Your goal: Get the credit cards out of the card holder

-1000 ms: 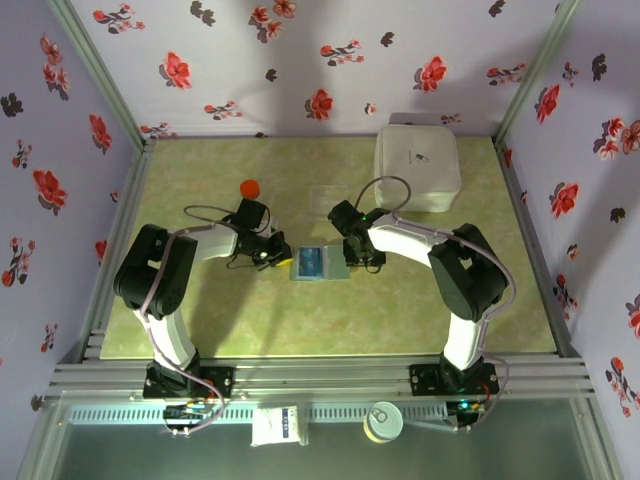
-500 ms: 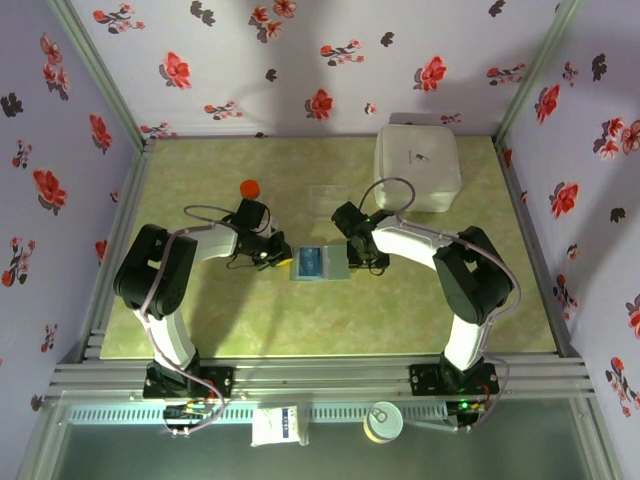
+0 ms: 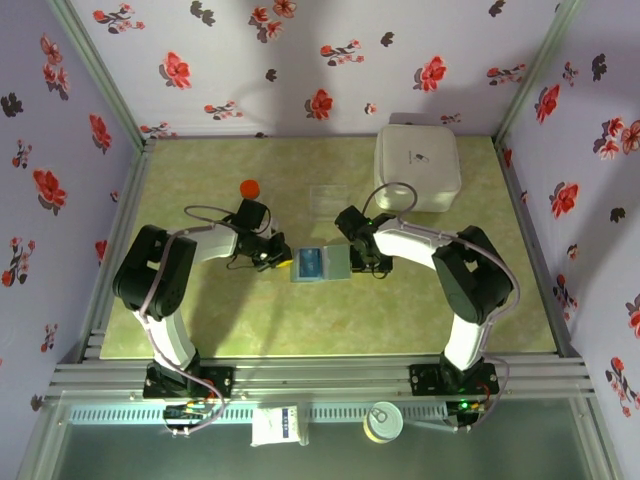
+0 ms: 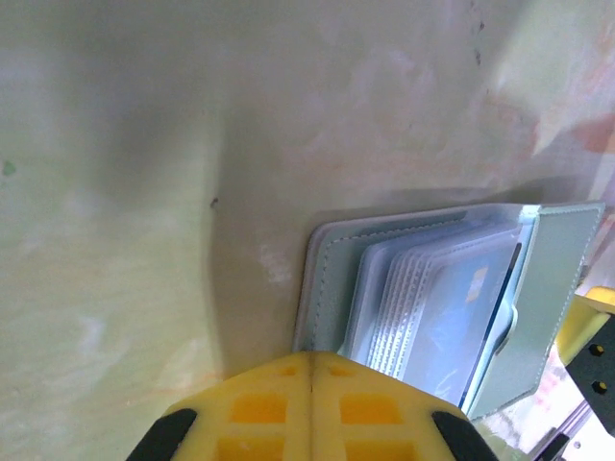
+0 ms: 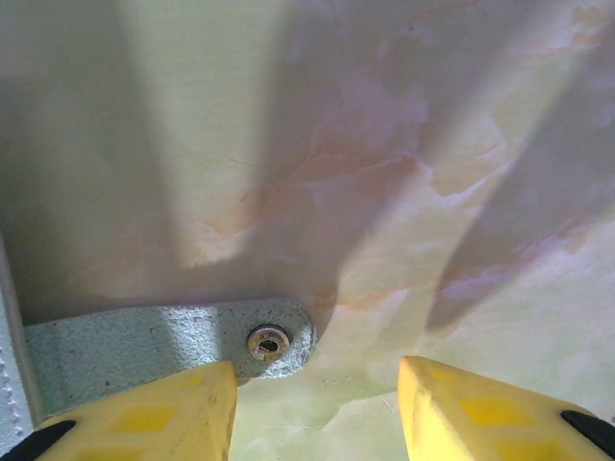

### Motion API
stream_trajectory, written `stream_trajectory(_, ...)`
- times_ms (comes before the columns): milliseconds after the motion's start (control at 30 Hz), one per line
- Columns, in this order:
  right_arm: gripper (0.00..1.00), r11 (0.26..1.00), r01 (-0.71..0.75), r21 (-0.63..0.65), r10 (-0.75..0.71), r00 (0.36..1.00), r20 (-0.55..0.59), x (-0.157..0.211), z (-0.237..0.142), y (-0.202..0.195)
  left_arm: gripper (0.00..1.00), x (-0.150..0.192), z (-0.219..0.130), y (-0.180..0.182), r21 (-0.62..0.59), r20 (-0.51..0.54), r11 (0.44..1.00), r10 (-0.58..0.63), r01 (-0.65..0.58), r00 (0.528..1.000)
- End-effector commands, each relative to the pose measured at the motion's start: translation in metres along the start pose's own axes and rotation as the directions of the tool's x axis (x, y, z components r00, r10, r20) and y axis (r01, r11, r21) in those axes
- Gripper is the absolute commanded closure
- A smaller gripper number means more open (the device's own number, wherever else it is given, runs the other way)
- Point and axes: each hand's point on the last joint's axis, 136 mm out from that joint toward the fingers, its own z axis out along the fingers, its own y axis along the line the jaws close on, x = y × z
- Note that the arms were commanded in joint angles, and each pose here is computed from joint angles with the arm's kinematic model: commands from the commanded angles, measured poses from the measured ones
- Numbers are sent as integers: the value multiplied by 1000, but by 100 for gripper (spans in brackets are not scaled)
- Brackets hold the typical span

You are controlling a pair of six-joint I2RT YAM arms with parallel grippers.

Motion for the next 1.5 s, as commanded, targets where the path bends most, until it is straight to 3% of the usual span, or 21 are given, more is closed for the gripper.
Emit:
stream_trajectory(0, 52, 996, -26, -81, 30, 998, 48, -13, -28, 7, 100, 6, -9, -5, -7, -3, 1000, -7, 7, 1000)
stream_trajectory(367, 53, 962, -43, -268, 72, 992, 100, -36, -84, 41, 91, -4, -29, -27, 34, 36, 999, 30, -32, 999)
stream_trajectory(567, 56, 858, -29, -513, 63, 997, 49, -38, -91, 99, 92, 3, -26, -41, 48, 32, 997, 53, -55, 998)
stream_trajectory(800, 61, 752, -9, -659, 13, 1000, 2, -34, -75, 138, 96, 14, -6, -40, 37, -3, 998, 54, -53, 999)
stream_trajectory(1033, 64, 726, -38, -687, -11, 998, -67, -25, -53, 150, 97, 21, 7, -22, -7, -41, 999, 50, -50, 998)
stream_trajectory(1467, 73, 761, -93, -642, -19, 986, -165, -11, -16, 146, 100, 19, 7, -8, -59, -38, 997, 39, -41, 999)
